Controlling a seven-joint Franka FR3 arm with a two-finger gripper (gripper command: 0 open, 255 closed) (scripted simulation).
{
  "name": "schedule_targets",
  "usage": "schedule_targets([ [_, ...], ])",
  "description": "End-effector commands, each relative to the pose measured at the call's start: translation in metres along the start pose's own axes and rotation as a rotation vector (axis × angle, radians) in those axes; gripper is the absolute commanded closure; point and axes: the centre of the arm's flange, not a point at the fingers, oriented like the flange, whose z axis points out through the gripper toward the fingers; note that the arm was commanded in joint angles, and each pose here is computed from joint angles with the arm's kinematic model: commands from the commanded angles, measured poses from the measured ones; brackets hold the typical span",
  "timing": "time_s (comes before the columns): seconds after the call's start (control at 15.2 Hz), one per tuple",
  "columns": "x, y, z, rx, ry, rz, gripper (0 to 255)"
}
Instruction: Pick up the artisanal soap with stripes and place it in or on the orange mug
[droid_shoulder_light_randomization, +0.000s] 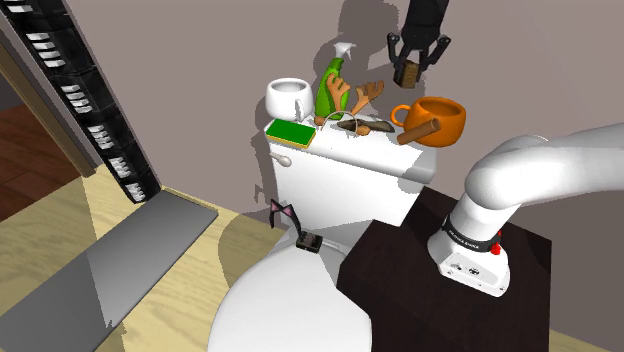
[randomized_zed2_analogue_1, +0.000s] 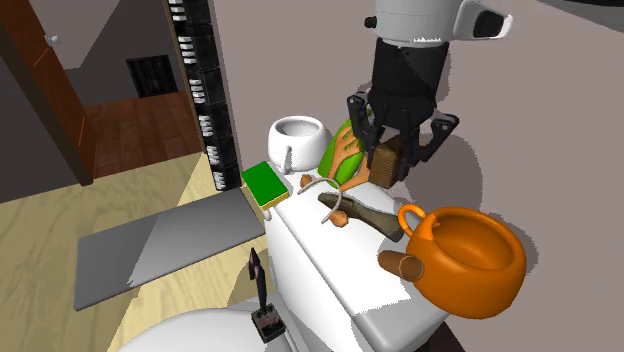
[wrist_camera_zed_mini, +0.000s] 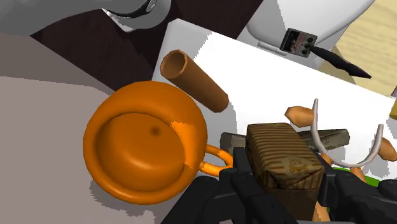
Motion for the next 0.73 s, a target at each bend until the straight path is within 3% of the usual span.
schedule_targets([
  [0.0, 0.008, 0.026, 0.000, 0.000, 0.000, -0.001, 255],
  [0.4, 0.034, 0.108, -0.002, 0.000, 0.000, -0.001, 255],
  [0.66, 0.034, 0.108, 0.020, 0.000, 0.000, -0.001, 255],
])
